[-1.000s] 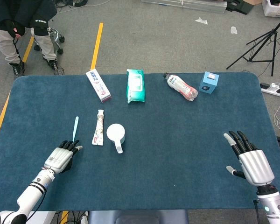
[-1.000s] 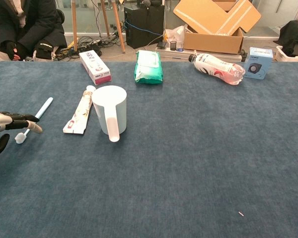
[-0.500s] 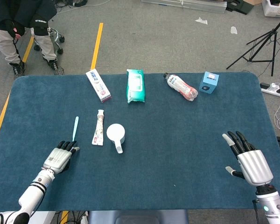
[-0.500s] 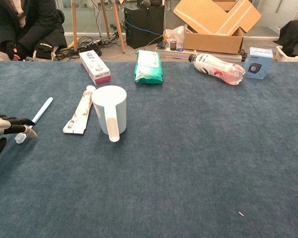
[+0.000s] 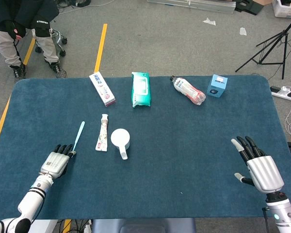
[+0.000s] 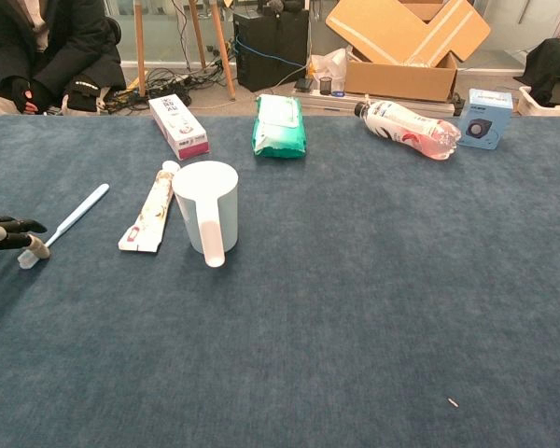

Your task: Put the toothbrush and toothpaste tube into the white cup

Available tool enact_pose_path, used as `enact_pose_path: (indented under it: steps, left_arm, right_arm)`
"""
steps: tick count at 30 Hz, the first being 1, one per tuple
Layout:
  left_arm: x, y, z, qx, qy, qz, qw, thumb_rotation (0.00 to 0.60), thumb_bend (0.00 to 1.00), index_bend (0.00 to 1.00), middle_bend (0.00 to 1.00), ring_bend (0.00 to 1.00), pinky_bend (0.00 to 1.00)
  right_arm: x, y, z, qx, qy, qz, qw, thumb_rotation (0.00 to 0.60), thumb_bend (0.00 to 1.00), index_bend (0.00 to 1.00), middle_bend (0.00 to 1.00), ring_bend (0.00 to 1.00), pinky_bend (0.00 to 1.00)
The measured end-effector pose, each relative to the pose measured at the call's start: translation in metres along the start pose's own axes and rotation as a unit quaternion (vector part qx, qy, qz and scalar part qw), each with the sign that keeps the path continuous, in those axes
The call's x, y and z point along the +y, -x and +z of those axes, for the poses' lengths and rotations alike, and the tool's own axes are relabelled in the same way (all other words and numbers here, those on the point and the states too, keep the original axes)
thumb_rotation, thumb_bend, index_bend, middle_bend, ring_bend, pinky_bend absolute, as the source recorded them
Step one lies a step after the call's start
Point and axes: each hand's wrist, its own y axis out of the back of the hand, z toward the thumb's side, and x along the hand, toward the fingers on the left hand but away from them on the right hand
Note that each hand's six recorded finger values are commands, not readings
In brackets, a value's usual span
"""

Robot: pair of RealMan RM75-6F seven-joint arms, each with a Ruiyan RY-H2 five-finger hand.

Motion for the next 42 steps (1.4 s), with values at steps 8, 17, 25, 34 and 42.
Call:
enact_pose_path:
  steps: [8, 17, 25, 34, 42]
  left_arm:
    - [-0.003, -0.002, -0.011, 0.017, -0.006, -0.004, 0.9998, 0.600, 0.88, 0.15, 0.00, 0.00, 0.00]
    - [-0.004, -0.005, -0.022, 0.032, -0.007, -0.004, 0.9995, 0.600, 0.88, 0.15, 0.00, 0.00, 0.00]
    - [-0.006, -0.008, -0.031, 0.044, -0.008, -0.008, 0.9990, 0.600, 0.88, 0.15, 0.00, 0.00, 0.00]
    - [-0.005, -0.013, -0.039, 0.058, -0.004, -0.009, 0.9983, 0.600, 0.88, 0.15, 0.00, 0.00, 0.00]
    - [-0.004, -0.023, -0.062, 0.095, 0.005, -0.012, 0.9954, 0.600, 0.88, 0.15, 0.00, 0.00, 0.00]
  right_arm:
    - [-0.001, 0.000, 0.001, 0.001, -0.001, 0.003, 1.0000, 0.600, 0.00, 0.03, 0.11, 0.06, 0.42]
    - [-0.003, 0.001, 0.002, 0.002, -0.002, 0.006, 1.0000, 0.600, 0.00, 0.03, 0.11, 0.06, 0.42]
    - [-0.002, 0.001, 0.002, 0.002, -0.002, 0.005, 1.0000, 0.600, 0.00, 0.03, 0.11, 0.06, 0.42]
    - [-0.003, 0.001, 0.002, 0.002, -0.002, 0.007, 1.0000, 0.600, 0.00, 0.03, 0.11, 0.06, 0.42]
    - [-0.001, 0.000, 0.000, 0.000, 0.001, 0.004, 1.0000, 0.600, 0.00, 0.03, 0.11, 0.06, 0.42]
